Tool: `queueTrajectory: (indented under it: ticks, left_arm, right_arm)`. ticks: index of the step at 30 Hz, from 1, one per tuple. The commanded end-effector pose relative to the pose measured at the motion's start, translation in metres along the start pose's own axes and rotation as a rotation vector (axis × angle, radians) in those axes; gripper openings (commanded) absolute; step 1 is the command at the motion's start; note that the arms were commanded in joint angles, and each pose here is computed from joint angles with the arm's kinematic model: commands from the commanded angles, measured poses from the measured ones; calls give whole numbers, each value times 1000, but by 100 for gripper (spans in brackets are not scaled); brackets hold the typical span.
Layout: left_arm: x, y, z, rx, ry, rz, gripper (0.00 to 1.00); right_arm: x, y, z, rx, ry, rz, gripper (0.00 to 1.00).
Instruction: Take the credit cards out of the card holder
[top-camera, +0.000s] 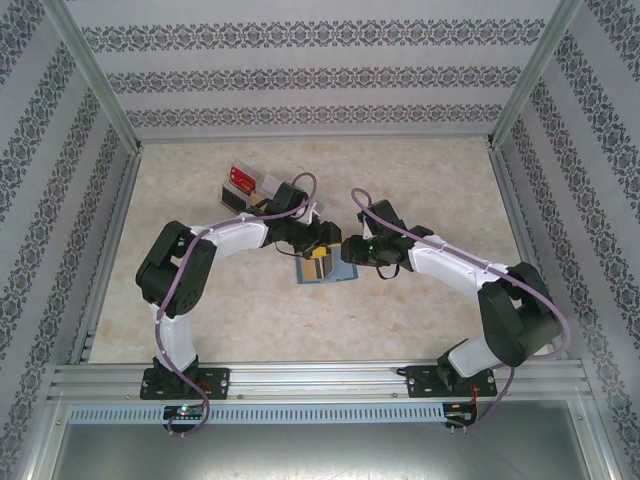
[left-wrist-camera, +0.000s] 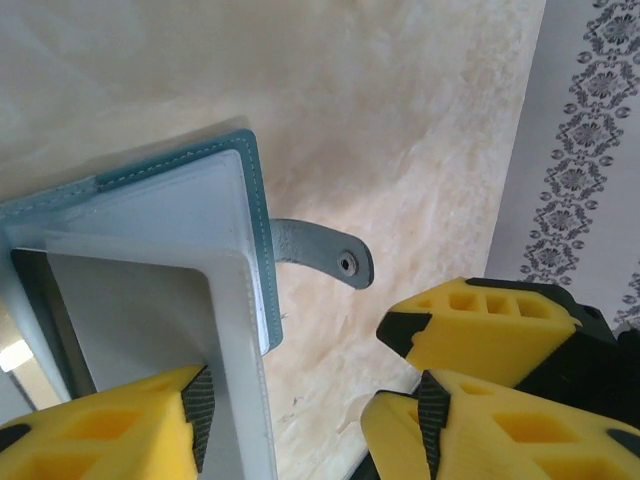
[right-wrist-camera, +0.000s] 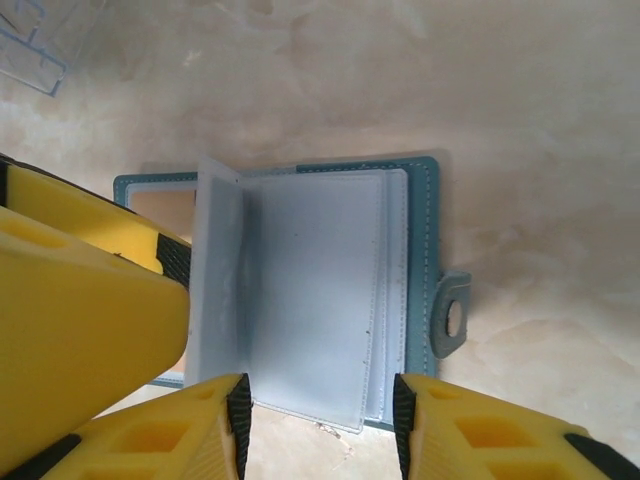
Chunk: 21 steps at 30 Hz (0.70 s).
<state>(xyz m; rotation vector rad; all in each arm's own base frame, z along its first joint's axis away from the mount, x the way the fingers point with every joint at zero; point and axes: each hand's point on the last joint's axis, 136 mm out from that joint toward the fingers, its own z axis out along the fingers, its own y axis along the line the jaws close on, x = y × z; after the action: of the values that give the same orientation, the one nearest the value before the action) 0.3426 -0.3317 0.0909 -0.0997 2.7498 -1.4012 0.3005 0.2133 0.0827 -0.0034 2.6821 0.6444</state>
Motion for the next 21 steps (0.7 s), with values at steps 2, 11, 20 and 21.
queueTrajectory:
  ticks: [2, 11, 20, 21]
  left_arm:
    - [-3, 7, 4, -4, -13, -29, 59]
    - [-10, 19, -10, -23, -78, -45, 47]
    - [-13, 49, -13, -167, -116, -85, 41]
    - [-12, 53, -14, -188, -117, -88, 41]
  right_arm:
    - [-4, -5, -3, 15, -23, 17, 42]
    - [-5, 12, -2, -19, -19, -36, 27]
    - [2, 26, 15, -27, 38, -78, 25]
    - [3, 24, 19, -20, 51, -71, 24]
